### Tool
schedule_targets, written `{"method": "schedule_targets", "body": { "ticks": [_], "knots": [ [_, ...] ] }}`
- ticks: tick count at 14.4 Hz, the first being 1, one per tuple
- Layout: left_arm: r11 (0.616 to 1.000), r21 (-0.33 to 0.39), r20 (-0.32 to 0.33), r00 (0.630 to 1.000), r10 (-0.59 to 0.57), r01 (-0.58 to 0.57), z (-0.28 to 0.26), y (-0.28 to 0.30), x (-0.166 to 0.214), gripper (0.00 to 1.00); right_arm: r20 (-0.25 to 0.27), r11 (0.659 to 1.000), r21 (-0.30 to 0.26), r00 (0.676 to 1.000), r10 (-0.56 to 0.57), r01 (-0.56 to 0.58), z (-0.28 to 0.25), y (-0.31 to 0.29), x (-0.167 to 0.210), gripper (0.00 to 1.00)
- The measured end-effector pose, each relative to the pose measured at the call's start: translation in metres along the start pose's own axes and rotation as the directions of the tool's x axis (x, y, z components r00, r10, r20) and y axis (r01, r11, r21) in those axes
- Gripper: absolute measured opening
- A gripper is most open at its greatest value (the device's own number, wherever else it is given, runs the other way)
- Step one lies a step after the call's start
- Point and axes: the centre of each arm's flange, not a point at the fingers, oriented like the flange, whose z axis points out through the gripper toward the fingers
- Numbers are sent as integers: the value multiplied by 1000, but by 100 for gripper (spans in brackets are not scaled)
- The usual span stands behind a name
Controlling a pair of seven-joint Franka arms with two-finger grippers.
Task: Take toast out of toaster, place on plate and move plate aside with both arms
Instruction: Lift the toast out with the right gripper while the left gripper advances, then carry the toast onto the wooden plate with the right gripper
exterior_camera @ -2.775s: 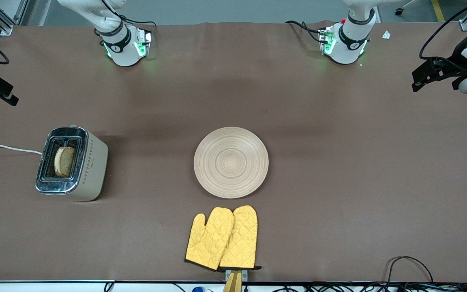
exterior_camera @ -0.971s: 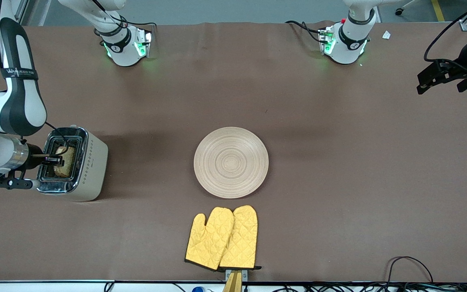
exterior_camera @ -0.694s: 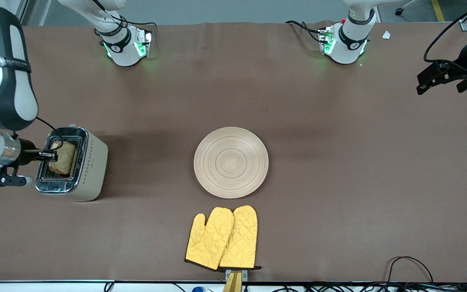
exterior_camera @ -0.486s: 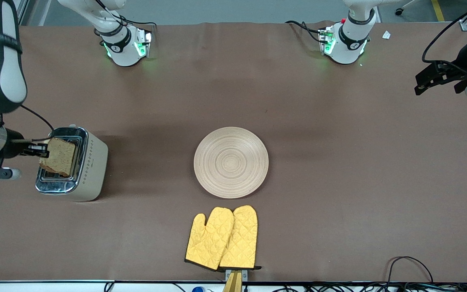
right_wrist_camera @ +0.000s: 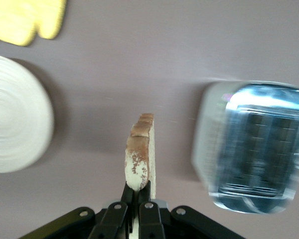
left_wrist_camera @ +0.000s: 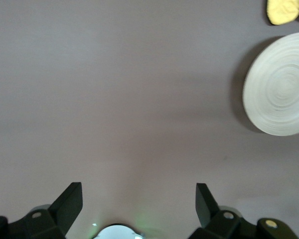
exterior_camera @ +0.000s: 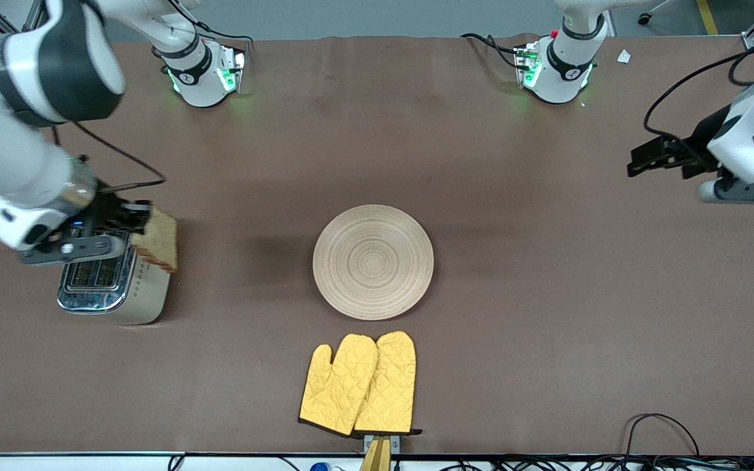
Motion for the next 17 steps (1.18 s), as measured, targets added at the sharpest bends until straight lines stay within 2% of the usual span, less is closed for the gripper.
{"method": "schedule_targets", "body": {
  "ticks": [3,6,10,13,15,17],
  "knots": [
    [997,-79,63,998,2,3,36,1,25,100,-11,996,83,1000,14,-13,33,-78,9,6],
    [988,-157,132,991,6,15,78,4,49,100,8,980,186,997,76,-76,92,-132,27,6],
    [980,-201,209,977,39,3,138,14,76,100,70,925,325,980,184,-196,171,-193,39,6],
    [971,-234,231,967,105,-49,174,16,91,100,118,872,413,965,236,-263,220,-232,36,6],
    [960,-268,234,961,146,-80,196,13,100,100,130,856,430,958,256,-287,249,-248,33,7],
    [942,-322,228,957,177,-98,222,12,112,100,140,855,417,951,276,-309,263,-239,37,13]
  ]
}}
